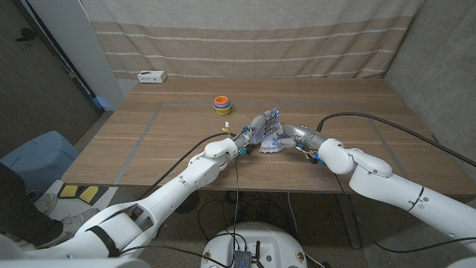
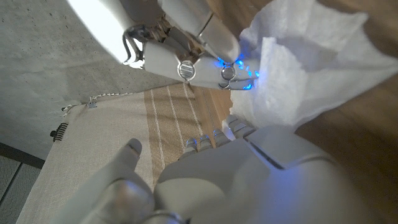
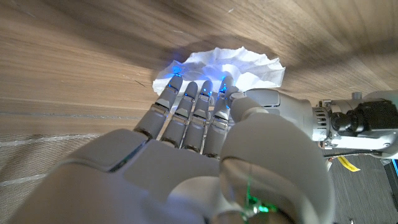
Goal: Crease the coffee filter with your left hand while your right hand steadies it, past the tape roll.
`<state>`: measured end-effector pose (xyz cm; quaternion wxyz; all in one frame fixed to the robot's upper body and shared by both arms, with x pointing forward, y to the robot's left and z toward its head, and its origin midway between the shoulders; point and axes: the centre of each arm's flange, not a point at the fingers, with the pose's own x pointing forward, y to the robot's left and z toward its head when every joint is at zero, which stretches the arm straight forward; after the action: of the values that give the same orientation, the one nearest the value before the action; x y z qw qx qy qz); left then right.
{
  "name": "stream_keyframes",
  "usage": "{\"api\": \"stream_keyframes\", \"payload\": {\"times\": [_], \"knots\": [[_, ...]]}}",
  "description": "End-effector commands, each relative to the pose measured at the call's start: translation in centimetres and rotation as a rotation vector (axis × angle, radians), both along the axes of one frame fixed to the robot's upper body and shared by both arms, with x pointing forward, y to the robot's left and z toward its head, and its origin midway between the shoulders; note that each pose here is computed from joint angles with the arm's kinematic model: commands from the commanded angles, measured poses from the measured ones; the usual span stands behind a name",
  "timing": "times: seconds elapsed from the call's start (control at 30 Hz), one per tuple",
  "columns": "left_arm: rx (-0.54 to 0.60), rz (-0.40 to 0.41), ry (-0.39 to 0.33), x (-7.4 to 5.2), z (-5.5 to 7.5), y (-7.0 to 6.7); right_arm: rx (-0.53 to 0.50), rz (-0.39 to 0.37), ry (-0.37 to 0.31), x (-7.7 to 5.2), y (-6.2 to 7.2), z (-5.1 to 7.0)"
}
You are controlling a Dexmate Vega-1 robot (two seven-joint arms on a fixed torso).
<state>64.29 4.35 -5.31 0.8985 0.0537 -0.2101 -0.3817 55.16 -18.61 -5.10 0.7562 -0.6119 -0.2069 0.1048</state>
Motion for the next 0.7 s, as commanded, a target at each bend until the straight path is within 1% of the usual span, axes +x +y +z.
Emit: {"api": "stream_keyframes", "payload": {"times": [0.03, 0.07, 0.1, 0.13, 0.17, 0.23, 0.43, 0.57, 0.7], "knots": [[-0.024, -0.015, -0.121, -1.5, 2.3, 0.4, -0.035, -0.018, 0.022, 0.7, 0.2, -0.5], [-0.024, -0.015, -0.122, -1.5, 2.3, 0.4, -0.035, -0.017, 0.022, 0.7, 0.2, -0.5], [-0.026, -0.008, -0.17, -2.1, 3.2, 0.7, -0.037, -0.021, 0.023, 0.8, 0.2, -0.5], [-0.026, -0.007, -0.172, -2.1, 3.2, 0.7, -0.037, -0.021, 0.023, 0.8, 0.2, -0.5], [-0.014, 0.002, -0.222, -2.6, 4.1, 1.1, -0.037, -0.023, 0.024, 0.9, 0.1, -0.5], [0.016, 0.029, -0.282, -3.2, 5.1, 1.7, -0.04, -0.027, 0.02, 0.9, 0.1, -0.5], [0.184, 0.175, -0.461, -4.7, 8.0, 3.8, -0.04, -0.032, 0.022, 1.1, 0.0, -0.6], [0.285, 0.27, -0.547, -5.5, 9.5, 5.1, -0.043, -0.035, 0.021, 1.1, 0.0, -0.6], [0.372, 0.341, -0.607, -6.1, 10.5, 6.1, -0.047, -0.036, 0.02, 1.2, 0.0, -0.6]]}}
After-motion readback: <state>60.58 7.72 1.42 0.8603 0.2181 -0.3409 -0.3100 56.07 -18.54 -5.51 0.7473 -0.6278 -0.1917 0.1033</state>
